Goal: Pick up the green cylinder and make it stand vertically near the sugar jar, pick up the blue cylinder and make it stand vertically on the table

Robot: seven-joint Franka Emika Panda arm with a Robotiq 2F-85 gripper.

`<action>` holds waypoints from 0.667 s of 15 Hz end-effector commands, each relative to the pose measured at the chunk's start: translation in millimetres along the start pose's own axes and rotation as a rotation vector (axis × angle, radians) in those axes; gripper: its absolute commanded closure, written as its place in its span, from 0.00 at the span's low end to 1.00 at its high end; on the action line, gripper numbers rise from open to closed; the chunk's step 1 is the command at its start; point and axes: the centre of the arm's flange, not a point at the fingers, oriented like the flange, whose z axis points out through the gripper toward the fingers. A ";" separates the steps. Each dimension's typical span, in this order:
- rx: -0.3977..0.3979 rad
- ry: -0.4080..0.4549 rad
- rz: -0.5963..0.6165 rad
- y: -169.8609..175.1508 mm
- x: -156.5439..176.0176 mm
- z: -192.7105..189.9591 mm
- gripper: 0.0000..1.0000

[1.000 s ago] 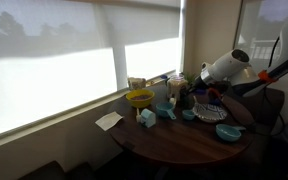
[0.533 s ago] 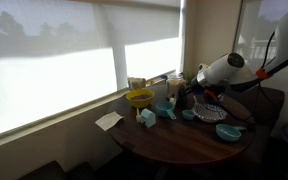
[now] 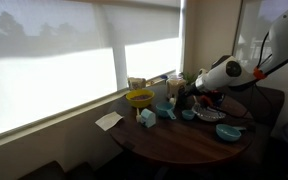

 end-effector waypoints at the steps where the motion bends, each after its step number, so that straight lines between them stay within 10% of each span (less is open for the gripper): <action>1: 0.000 0.050 0.050 5.3 -0.8 -0.2 0.00; 10: 0.029 0.040 0.043 29.4 33.3 -26.9 0.00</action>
